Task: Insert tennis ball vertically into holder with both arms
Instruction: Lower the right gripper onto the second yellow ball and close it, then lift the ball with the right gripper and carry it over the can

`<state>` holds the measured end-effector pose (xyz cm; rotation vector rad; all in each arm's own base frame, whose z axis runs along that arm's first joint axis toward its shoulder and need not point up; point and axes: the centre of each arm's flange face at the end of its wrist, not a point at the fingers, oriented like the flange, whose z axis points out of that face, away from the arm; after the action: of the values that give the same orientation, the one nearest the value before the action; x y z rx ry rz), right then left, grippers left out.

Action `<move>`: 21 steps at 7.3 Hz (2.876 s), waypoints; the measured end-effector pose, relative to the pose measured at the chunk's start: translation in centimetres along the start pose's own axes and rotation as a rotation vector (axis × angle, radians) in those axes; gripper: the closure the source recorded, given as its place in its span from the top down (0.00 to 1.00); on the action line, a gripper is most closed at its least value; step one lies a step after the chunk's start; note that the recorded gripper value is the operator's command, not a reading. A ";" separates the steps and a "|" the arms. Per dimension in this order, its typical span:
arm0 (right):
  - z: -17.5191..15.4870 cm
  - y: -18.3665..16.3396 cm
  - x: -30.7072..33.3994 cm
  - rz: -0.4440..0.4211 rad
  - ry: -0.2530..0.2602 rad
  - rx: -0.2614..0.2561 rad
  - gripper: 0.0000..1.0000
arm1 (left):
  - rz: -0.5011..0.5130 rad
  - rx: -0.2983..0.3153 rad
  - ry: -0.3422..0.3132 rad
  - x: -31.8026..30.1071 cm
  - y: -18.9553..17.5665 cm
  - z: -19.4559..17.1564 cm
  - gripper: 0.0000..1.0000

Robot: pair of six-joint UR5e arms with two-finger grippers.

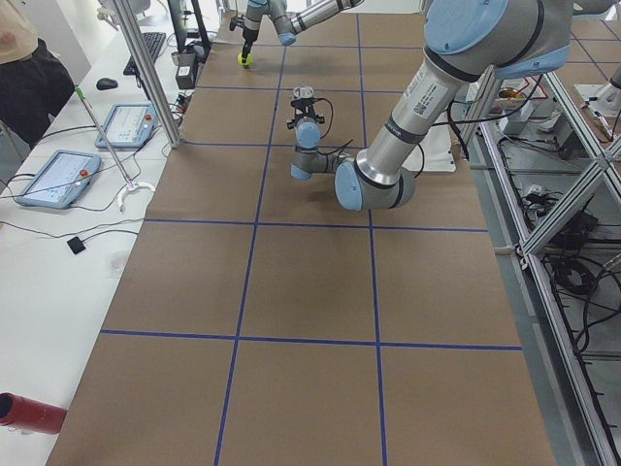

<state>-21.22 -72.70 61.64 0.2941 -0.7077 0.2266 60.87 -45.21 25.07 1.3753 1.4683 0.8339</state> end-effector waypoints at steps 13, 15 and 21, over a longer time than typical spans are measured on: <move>-25.6 1.5 -12.5 0.104 -0.148 -0.043 0.00 | -0.004 -0.007 0.001 0.1 0.3 0.1 0.78; -31.3 4.4 -16.3 0.138 -0.163 -0.074 0.00 | -0.006 -0.007 0.000 0.1 0.2 0.2 0.76; -39.8 16.5 -33.6 0.285 -0.258 -0.162 0.00 | -0.006 -0.008 0.001 0.2 0.2 0.2 0.76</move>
<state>-27.02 -47.29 13.61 0.0656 -1.0184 0.4046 61.14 -45.05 25.15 1.3641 1.4675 0.8358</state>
